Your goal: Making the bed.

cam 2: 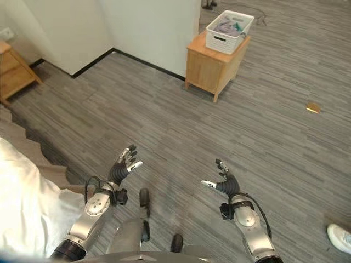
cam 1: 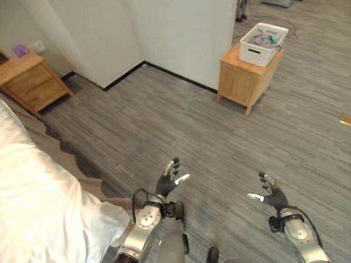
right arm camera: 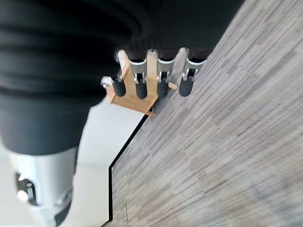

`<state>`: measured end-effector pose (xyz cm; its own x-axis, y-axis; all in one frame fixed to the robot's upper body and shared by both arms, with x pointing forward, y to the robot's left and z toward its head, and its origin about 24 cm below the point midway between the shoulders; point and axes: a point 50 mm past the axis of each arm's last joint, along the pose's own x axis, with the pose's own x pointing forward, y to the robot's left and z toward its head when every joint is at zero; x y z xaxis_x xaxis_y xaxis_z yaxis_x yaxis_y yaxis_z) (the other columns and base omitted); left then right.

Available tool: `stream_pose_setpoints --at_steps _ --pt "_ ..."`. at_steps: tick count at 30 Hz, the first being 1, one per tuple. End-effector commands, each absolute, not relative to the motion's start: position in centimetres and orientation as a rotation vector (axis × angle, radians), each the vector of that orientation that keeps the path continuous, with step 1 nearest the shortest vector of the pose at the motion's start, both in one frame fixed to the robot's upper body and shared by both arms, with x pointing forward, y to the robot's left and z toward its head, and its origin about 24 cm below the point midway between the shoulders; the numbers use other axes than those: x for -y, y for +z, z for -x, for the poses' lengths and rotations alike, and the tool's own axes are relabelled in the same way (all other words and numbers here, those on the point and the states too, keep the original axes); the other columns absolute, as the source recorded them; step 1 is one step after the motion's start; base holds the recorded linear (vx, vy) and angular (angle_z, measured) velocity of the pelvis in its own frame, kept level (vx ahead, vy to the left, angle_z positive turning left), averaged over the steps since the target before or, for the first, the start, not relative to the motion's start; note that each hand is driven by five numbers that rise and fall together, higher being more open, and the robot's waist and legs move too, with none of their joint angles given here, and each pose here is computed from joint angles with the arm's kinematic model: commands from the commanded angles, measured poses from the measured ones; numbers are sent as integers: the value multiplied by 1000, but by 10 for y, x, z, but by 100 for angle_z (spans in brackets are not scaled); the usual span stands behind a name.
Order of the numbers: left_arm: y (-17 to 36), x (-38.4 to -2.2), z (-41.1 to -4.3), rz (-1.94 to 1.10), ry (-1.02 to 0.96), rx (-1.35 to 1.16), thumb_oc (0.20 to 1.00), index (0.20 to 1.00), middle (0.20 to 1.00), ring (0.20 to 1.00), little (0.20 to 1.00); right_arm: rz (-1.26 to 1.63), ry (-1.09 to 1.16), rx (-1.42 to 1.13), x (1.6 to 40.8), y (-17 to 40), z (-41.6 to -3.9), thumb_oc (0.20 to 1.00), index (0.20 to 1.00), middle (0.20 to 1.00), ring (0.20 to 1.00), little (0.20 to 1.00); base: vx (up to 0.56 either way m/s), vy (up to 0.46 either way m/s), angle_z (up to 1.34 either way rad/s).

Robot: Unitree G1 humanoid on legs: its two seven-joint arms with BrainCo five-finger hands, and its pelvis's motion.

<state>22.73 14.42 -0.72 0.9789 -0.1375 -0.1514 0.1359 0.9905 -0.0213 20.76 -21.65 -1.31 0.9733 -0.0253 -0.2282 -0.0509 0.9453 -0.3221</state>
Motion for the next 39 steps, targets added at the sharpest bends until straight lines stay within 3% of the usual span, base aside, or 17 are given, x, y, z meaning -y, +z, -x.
stream_pose_setpoints --at_steps 1,8,15,25,32,39 --pt "28 -150 -237 10 -111 25 1000 1000 1000 1000 1000 337 0 -51 215 22 -226 1000 1000 1000 1000 1000 529 228 1" --pt "30 -165 -237 -97 -116 21 1000 1000 1000 1000 1000 367 58 -8 199 27 -229 1000 1000 1000 1000 1000 481 256 10" --pt "41 -172 -242 -116 -93 70 1000 1000 1000 1000 1000 402 98 82 193 46 -236 1000 1000 1000 1000 1000 475 -1 130" --pt "13 -191 -223 -70 20 -44 1000 1000 1000 1000 1000 422 183 35 188 38 -235 1000 1000 1000 1000 1000 451 -154 170" --pt "9 -200 -220 -21 64 -70 1000 1000 1000 1000 1000 396 146 55 188 44 -246 1000 1000 1000 1000 1000 259 -197 40" --pt "-5 -200 -206 11 71 -145 1000 1000 1000 1000 1000 396 151 -7 187 31 -244 1000 1000 1000 1000 1000 364 136 34"
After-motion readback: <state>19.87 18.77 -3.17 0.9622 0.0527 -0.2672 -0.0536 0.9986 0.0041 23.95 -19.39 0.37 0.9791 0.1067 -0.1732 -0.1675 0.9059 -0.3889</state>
